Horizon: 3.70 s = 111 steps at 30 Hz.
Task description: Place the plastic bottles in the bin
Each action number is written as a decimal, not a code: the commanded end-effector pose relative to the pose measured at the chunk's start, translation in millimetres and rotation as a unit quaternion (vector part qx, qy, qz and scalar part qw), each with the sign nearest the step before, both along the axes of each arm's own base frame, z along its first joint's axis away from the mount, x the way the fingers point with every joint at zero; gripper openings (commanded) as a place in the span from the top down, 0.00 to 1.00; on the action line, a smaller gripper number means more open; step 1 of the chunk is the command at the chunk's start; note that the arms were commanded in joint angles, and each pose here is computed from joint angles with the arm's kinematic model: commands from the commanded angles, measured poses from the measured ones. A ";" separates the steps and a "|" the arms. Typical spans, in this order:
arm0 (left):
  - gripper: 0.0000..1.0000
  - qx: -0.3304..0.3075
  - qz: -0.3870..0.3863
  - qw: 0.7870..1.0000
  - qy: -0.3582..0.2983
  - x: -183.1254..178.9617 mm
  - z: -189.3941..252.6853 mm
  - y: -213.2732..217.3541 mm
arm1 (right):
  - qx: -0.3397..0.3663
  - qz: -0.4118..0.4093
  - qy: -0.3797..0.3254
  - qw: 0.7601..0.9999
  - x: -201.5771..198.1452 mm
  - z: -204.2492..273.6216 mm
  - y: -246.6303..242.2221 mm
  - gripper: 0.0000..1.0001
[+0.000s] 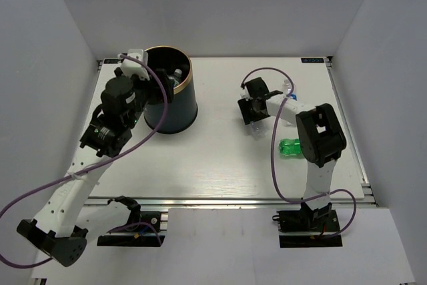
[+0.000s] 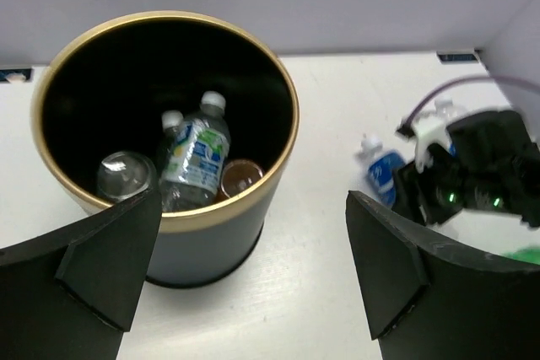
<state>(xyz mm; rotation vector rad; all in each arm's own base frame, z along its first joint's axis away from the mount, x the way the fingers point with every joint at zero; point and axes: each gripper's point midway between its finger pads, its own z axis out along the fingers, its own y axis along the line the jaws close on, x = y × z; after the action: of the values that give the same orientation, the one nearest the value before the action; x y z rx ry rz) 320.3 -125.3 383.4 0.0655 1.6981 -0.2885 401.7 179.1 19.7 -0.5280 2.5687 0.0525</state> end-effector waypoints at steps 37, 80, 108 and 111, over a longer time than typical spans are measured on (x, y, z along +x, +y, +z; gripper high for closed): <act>0.00 -0.092 0.057 0.977 -0.186 -79.7 -4.5 64.4 | 0.551 0.435 -0.354 0.618 -20.7 444.5 275.1 0.75; 0.30 0.009 -0.341 0.934 0.104 -21.9 -118.2 -135.8 | 0.060 -0.144 -0.347 0.925 -12.5 292.2 -25.1 0.23; 0.11 0.028 -0.337 0.934 0.116 -45.9 -143.8 -133.7 | -0.059 -0.251 -0.009 0.966 60.9 57.1 -138.4 0.10; 0.11 0.028 -0.337 0.934 0.116 -45.9 -143.8 -133.7 | -0.075 -0.263 -0.013 0.962 59.7 49.8 -152.4 0.10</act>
<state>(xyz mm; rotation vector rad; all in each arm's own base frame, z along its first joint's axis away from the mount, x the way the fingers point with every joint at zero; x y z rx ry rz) 278.1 -260.0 230.1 0.6887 1.9044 -0.7801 457.6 33.8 65.5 0.0665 2.6318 -0.3332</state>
